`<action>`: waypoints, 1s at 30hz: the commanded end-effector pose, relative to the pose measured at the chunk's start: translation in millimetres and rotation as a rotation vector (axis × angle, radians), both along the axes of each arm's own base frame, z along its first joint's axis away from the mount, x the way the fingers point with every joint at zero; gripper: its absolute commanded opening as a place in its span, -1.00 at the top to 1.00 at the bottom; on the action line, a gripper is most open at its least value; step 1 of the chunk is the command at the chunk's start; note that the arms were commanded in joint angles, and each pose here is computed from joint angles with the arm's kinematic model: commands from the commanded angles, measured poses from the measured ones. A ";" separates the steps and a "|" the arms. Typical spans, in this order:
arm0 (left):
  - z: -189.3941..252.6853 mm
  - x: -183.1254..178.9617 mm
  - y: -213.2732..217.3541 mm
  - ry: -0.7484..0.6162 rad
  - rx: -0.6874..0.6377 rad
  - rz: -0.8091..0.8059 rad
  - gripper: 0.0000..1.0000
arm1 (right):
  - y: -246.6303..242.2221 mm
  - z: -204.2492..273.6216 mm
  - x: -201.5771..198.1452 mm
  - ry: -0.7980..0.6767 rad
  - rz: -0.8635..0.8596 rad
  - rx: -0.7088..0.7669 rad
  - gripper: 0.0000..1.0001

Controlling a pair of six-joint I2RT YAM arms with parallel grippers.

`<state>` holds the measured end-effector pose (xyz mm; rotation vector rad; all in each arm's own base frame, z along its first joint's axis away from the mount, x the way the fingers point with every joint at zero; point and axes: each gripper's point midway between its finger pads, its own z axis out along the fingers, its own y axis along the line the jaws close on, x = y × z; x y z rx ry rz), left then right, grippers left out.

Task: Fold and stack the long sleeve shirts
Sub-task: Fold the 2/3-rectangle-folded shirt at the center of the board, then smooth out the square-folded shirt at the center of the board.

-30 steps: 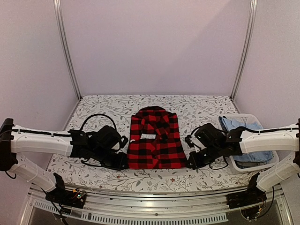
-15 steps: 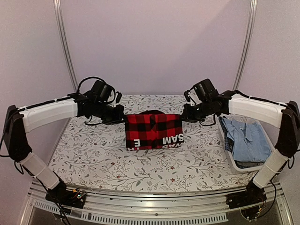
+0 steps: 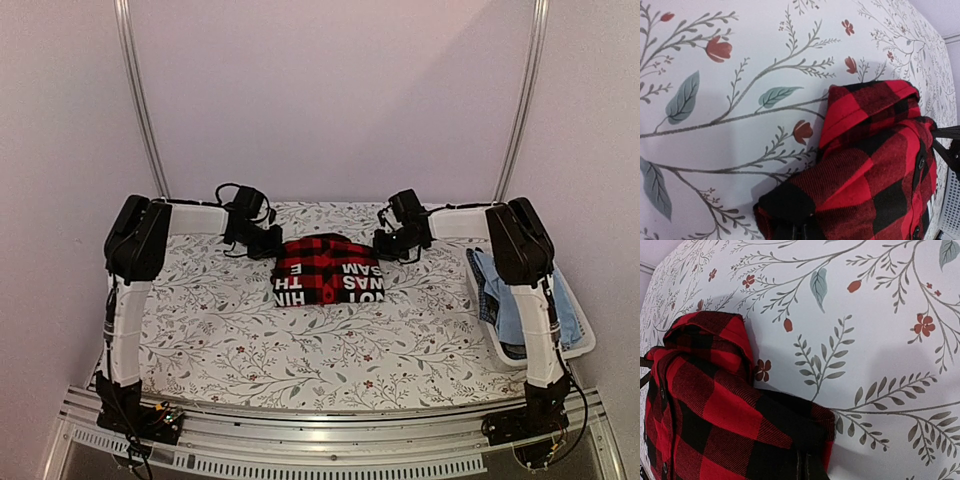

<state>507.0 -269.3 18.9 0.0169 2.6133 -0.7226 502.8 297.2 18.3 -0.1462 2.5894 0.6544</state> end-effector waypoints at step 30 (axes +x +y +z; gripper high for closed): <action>48.9 -109.9 -2.9 -0.003 -0.154 0.001 0.24 | -48.8 64.4 -104.8 -0.038 -0.073 -0.005 0.30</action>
